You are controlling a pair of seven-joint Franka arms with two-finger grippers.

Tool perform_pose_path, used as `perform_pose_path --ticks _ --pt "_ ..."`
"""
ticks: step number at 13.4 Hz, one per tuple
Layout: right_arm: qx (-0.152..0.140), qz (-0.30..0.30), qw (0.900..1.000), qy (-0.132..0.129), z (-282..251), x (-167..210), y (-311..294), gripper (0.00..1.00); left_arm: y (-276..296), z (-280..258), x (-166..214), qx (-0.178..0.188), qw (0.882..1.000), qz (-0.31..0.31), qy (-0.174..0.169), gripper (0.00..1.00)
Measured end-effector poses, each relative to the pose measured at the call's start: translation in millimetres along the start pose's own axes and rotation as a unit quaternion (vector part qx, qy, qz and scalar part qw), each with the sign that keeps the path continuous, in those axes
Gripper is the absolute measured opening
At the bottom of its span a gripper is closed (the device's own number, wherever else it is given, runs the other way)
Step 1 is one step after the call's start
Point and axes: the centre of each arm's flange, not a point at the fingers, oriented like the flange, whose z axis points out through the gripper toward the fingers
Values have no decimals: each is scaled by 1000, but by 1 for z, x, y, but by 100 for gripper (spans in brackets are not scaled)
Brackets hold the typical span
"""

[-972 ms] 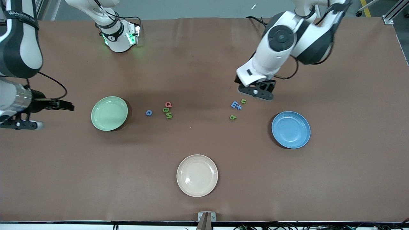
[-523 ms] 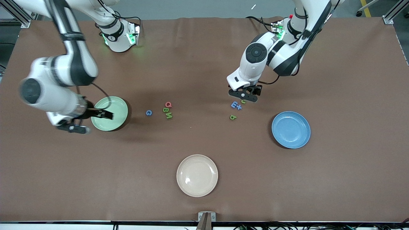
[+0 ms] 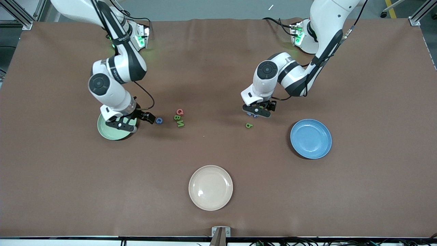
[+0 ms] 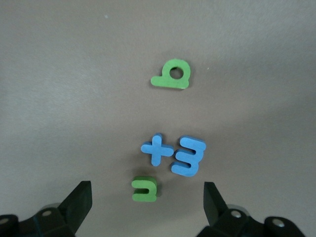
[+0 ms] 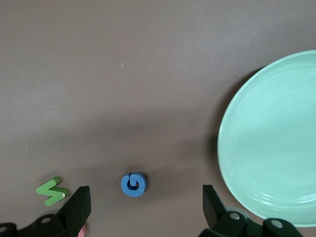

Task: Sort upper and lower case letters into plates
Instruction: 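Grasp the blue G with the right gripper while the left gripper descends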

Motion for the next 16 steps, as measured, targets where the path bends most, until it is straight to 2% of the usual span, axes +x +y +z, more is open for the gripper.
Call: perform_pose_path --ticks 3,4,5,7,8,9,11,15,16 --pt "-1 -1 1000 8 30 -7 3 98 1 9 -3 0 1000 1 -9 96" --pt "-1 -4 1000 11 42 -9 1 98 0 11 -5 1 1000 3 -11 91" --pt "-2 -5 1000 14 55 -12 0 94 0 13 -7 3 1000 6 -12 91" --pt "-7 -3 1000 12 76 -20 -7 87 1 15 -8 5 1000 15 -8 78" --pt "-8 -2 1000 10 82 -24 -11 86 2 16 -8 3 1000 16 -6 78" --pt "-9 -1 1000 9 83 -27 -14 82 2 18 -8 2 1000 16 -7 73" --pt "-9 1 1000 9 84 -29 -16 78 2 22 -9 0 1000 16 -10 69" --pt "-10 1 1000 8 84 -33 -21 74 1 25 -8 -5 1000 14 -7 66" --pt "-10 1 1000 8 84 -34 -22 67 1 26 -8 -5 1000 14 -8 59"
